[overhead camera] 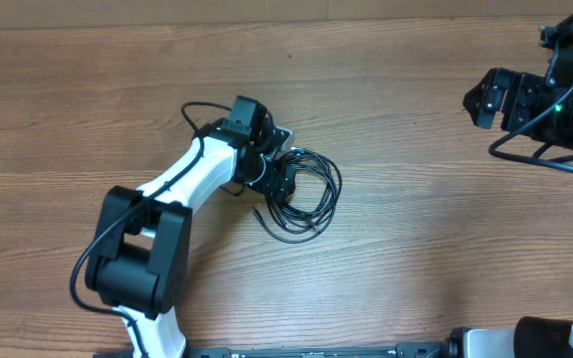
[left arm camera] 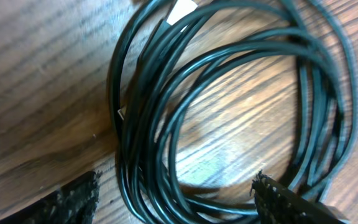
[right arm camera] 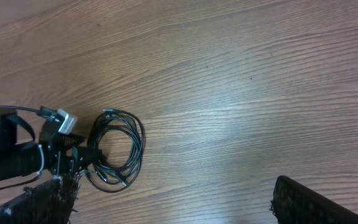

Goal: Untangle cables
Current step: 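Close the left gripper on the coil and lift it up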

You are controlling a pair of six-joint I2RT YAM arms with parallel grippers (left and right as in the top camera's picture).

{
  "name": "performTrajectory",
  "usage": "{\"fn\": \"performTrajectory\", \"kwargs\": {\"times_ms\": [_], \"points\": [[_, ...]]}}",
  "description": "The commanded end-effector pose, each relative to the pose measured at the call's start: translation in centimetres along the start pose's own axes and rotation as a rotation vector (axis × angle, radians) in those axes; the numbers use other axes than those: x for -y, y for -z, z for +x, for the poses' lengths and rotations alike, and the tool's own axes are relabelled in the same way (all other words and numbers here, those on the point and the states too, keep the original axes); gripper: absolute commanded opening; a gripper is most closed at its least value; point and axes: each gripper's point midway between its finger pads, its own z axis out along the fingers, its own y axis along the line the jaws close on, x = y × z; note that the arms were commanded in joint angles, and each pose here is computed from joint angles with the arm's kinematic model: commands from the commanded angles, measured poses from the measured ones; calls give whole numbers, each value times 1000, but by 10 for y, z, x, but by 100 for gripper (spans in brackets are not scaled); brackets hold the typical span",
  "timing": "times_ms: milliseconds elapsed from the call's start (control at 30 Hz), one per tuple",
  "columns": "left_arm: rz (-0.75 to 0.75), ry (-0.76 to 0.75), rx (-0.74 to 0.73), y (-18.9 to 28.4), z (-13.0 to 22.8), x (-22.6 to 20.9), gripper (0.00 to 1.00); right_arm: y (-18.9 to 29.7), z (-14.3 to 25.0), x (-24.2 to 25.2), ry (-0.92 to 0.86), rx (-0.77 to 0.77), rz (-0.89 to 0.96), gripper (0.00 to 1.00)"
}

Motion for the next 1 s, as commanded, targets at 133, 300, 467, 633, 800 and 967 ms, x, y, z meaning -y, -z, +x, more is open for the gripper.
{"fn": "performTrajectory", "kwargs": {"times_ms": [133,300,467,633,800,967], "points": [[0,47,-62,-24,10,-6,44,1,0,-2,2,2,-10,100],[1,65,-61,-24,9,-5,13,1,0,-2,2,1,-10,100],[35,89,-51,-22,6,1,10,1,1,-5,2,-1,-27,100],[106,78,-17,-7,-14,17,9,1,1,-6,2,-2,-36,100],[109,58,30,31,-50,29,9,1,1,-6,2,-2,-35,100],[107,27,104,73,-87,41,11,0,1,-6,1,-5,-37,100]]}}
